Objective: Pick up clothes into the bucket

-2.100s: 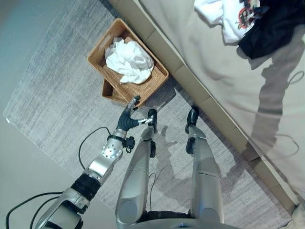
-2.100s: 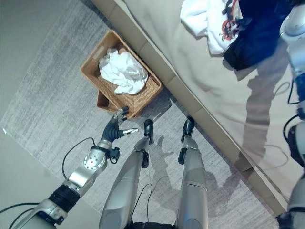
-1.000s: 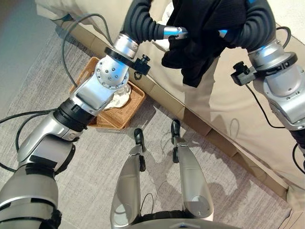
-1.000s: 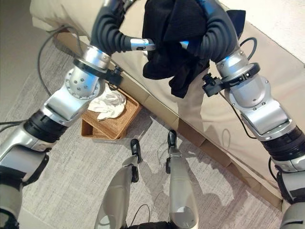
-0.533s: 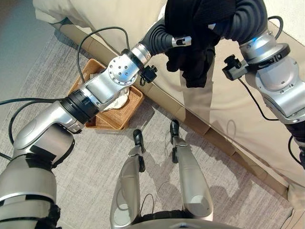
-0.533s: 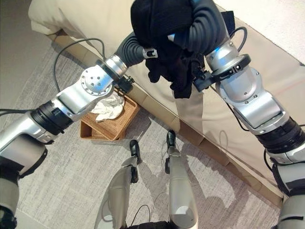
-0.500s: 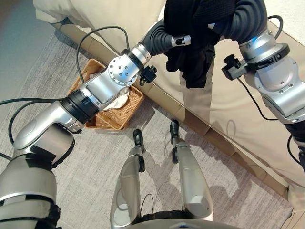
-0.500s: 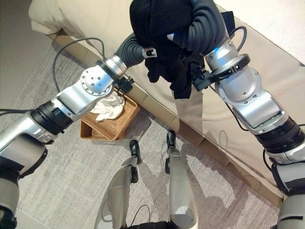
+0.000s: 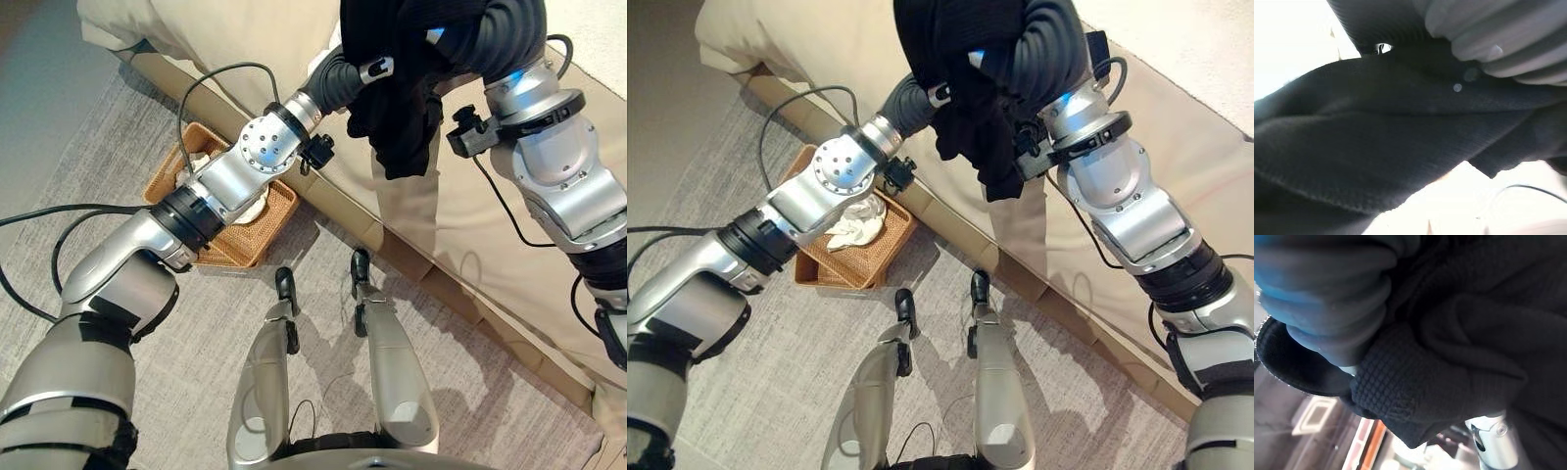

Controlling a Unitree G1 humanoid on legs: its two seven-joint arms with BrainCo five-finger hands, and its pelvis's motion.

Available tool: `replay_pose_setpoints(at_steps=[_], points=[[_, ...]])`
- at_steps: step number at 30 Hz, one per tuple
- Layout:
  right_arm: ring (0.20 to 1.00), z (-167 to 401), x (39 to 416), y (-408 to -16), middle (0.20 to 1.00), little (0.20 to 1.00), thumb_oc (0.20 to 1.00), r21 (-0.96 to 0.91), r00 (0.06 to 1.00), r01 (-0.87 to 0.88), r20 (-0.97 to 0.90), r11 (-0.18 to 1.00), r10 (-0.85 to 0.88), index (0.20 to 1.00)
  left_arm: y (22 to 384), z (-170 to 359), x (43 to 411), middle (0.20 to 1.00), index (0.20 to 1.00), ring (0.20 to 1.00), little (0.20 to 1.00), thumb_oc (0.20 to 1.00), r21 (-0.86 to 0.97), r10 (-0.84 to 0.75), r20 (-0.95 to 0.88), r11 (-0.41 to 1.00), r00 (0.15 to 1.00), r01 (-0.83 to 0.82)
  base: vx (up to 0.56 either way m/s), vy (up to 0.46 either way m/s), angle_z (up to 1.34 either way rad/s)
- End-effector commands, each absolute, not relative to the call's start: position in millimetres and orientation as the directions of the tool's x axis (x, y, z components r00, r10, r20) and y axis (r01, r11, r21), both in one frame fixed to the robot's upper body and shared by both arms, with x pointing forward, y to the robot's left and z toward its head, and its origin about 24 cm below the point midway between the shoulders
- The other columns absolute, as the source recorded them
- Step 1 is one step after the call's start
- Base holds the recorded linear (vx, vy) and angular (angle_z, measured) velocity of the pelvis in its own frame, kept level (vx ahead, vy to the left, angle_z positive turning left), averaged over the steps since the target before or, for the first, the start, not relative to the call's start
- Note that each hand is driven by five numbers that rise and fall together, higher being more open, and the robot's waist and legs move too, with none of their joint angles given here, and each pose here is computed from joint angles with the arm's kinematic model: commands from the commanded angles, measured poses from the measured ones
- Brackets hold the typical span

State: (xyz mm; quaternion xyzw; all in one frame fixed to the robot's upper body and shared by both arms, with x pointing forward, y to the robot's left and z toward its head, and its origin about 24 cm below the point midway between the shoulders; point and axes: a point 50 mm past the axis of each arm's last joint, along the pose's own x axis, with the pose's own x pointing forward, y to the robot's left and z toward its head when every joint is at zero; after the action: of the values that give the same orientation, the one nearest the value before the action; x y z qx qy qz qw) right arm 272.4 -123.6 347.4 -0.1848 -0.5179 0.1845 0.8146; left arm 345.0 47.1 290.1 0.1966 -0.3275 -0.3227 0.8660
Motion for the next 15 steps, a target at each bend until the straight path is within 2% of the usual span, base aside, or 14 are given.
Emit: replay_pose_setpoints(at_steps=[1,6,7,8,9,13,15], points=[[0.2,371,211,-76,0.2,0.2,0.2,-0.56,-0.023,-0.366,0.804,0.743,0.594,0.2,17,293,325,0.2,0.2,0.2,0.2,0.2,0.495,-0.796,0.414,0.603,0.441,0.625,0.0,0.0,0.0],[0.2,368,214,-77,0.2,0.2,0.2,-0.575,-0.004,-0.37,0.787,0.73,0.617,0.2,25,299,317,0.2,0.2,0.2,0.2,0.2,0.491,-0.819,0.408,0.569,0.402,0.66,0.0,0.0,0.0],[0.539,367,216,-80,0.539,0.539,0.539,-0.568,0.011,-0.361,0.79,0.739,0.613,0.539,33,301,316,0.2,0.2,0.2,0.2,0.2,0.474,-0.812,0.425,0.576,0.401,0.666,0.0,0.0,0.0],[0.815,367,218,-81,0.815,0.815,0.815,-0.564,0.021,-0.354,0.793,0.746,0.609,0.815,38,302,316,0.2,0.2,0.2,0.2,0.2,0.464,-0.801,0.438,0.59,0.408,0.661,0.0,0.0,0.0],[1.0,366,219,-84,1.0,1.0,1.0,-0.557,0.032,-0.344,0.797,0.756,0.603,1.0,43,303,316,0.2,0.2,0.2,0.2,0.2,0.454,-0.792,0.448,0.601,0.415,0.658,0.0,0.0,0.0],[1.0,366,224,-91,1.0,1.0,1.0,-0.54,0.067,-0.311,0.809,0.782,0.585,1.0,67,302,321,0.2,0.2,0.2,0.2,0.2,0.338,-0.713,0.515,0.68,0.476,0.651,0.0,0.0,0.0],[1.0,363,231,-101,1.0,1.0,1.0,-0.498,0.114,-0.296,0.829,0.815,0.548,1.0,95,297,325,0.2,0.2,0.2,0.2,0.2,0.173,-0.595,0.588,0.754,0.547,0.634,-0.01,0.004,-0.02]])
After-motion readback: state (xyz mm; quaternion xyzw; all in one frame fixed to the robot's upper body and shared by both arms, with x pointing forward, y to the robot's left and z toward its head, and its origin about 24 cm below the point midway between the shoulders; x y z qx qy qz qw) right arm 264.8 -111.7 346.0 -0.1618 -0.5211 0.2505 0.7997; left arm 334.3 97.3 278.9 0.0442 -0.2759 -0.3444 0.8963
